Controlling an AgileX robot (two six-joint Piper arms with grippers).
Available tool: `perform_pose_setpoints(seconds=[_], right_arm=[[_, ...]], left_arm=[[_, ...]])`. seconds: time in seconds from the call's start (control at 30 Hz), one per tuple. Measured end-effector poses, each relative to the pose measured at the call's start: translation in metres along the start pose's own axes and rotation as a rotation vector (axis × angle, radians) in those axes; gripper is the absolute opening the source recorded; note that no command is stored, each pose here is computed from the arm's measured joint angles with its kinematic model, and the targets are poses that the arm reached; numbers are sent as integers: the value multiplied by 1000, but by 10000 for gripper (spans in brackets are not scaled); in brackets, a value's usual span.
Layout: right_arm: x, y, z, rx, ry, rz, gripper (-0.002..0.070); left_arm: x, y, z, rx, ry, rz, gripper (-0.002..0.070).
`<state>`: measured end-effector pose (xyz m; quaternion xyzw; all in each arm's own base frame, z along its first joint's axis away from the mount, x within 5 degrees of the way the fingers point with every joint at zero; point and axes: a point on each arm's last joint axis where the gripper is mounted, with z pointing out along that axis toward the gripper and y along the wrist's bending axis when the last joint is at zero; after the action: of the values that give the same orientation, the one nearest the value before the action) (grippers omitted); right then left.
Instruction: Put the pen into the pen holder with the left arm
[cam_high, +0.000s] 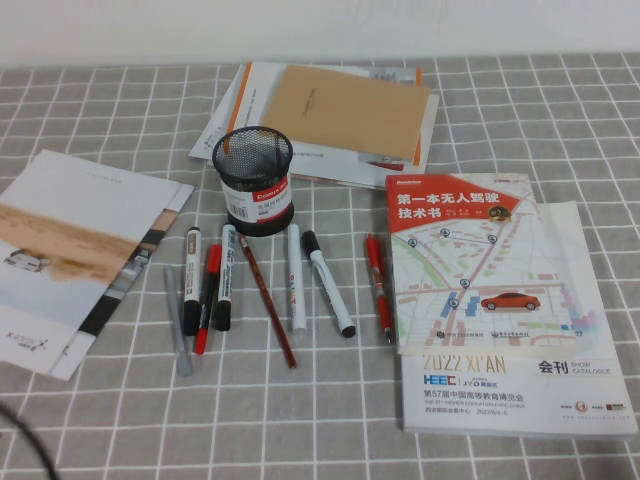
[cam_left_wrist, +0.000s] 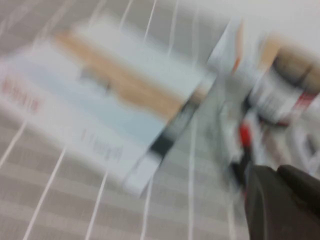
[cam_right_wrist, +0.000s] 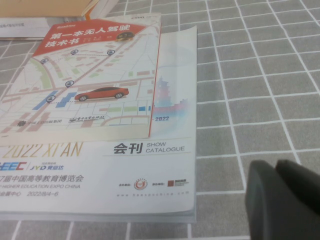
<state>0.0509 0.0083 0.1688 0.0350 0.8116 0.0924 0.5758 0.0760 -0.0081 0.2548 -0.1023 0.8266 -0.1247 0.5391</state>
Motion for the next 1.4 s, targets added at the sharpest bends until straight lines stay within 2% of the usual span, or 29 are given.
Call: perform_pose_setpoints(seconds=[0.17,0.33,0.67,0.83,0.93,1.13,1.4], right_arm=[[0,0,0,0,0,0,-12],[0,0,0,0,0,0,-13],[0,0,0,0,0,0,-13],[0,0,0,0,0,0,-13],[0,0,0,0,0,0,-13],[0,0,0,0,0,0,-13],[0,0,0,0,0,0,-13]], left_arm=[[-19,-9,18,-75,313,72,-2],[-35,-18,41,-74,508,147,-2],[-50,-44,98,60,678,181,-2],[-55,-74,133,126,732,250,-2],[-56,-89,156,133,771,269,-2],[-48,-107,195,123,870,304,-2],[-38,-105,236,44,946,413,13]])
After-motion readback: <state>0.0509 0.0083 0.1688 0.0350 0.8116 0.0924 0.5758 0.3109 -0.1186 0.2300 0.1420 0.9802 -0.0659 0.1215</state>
